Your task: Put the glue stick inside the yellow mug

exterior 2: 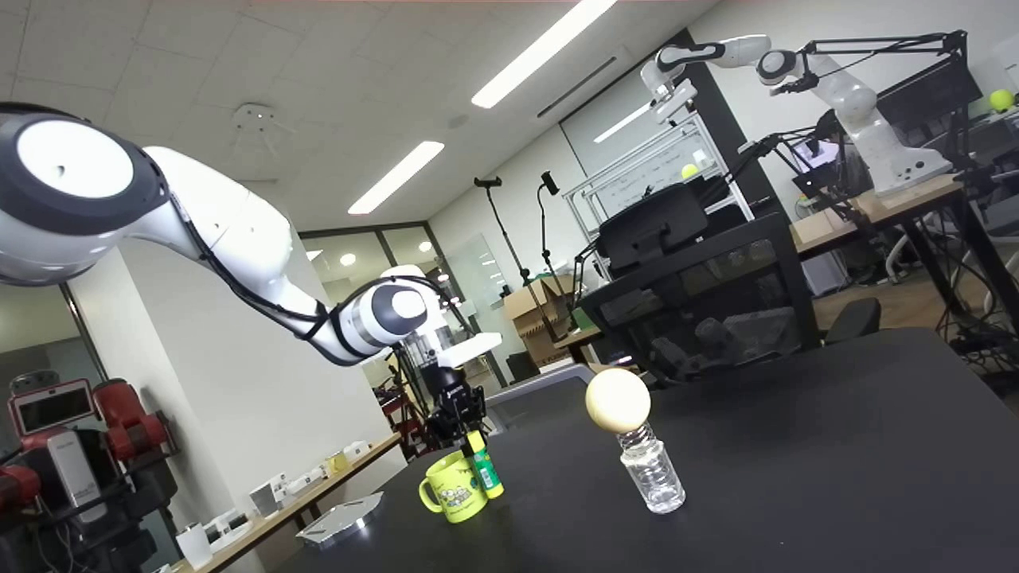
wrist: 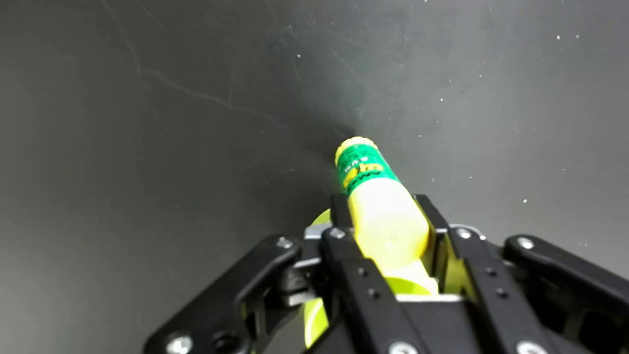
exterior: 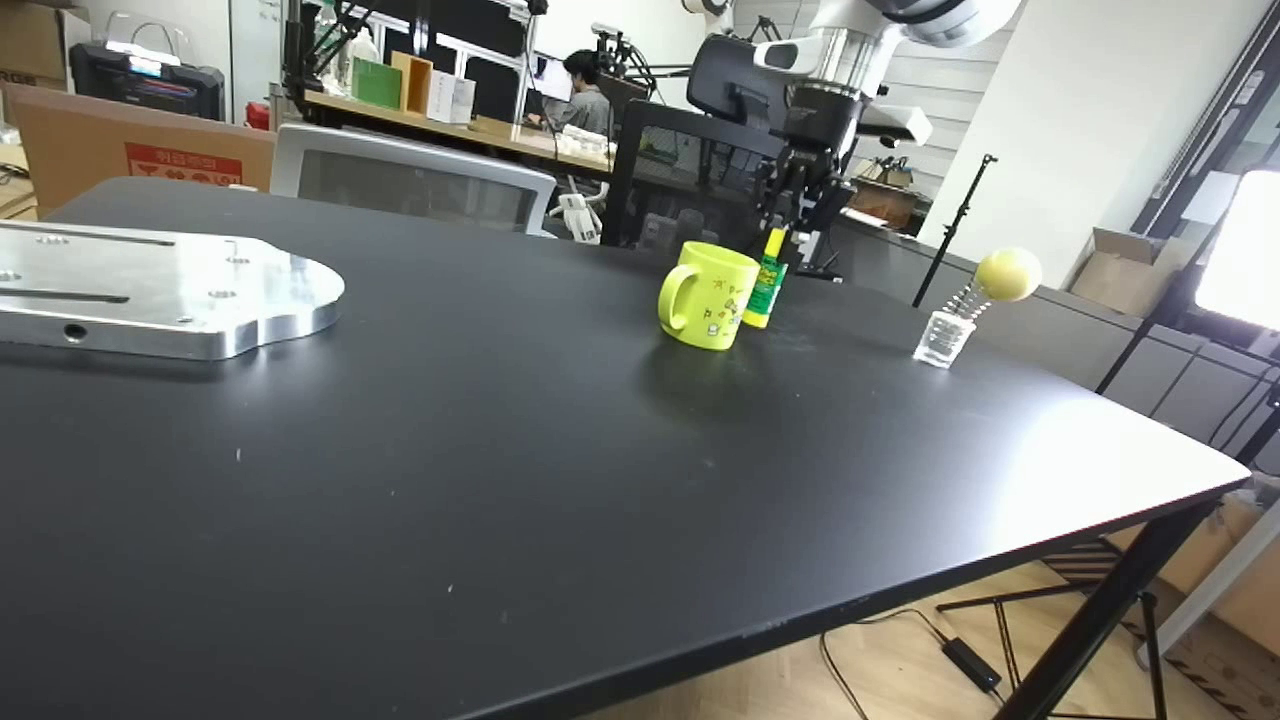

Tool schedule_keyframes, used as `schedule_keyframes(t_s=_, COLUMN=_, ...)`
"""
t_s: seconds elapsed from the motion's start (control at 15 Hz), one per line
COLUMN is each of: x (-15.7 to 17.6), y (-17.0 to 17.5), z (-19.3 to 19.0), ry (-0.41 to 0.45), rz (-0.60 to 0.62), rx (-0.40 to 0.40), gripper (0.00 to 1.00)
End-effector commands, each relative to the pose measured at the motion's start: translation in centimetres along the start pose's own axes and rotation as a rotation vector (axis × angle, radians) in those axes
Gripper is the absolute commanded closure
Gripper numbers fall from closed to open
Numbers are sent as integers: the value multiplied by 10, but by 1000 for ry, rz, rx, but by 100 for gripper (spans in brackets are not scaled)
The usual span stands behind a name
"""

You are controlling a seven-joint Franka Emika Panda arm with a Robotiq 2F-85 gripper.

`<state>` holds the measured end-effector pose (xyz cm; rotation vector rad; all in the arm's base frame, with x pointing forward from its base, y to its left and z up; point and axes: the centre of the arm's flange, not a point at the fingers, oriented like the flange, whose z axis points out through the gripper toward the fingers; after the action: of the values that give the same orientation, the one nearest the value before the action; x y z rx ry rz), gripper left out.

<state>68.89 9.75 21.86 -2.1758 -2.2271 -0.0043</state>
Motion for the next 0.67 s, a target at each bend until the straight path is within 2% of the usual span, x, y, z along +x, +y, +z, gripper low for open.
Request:
schedule_keyframes(t_s=0.0, x=-2, y=8, z=-62, ry=-22, rz=29, rx=-35, gripper=91)
schedule_keyframes(t_s=0.33, x=12, y=7, z=-118, ry=-35, rz=12, rx=-53, gripper=91)
schedule_keyframes(t_s=0.6, x=40, y=2, z=-133, ry=-8, rz=-37, rx=-64, gripper=91)
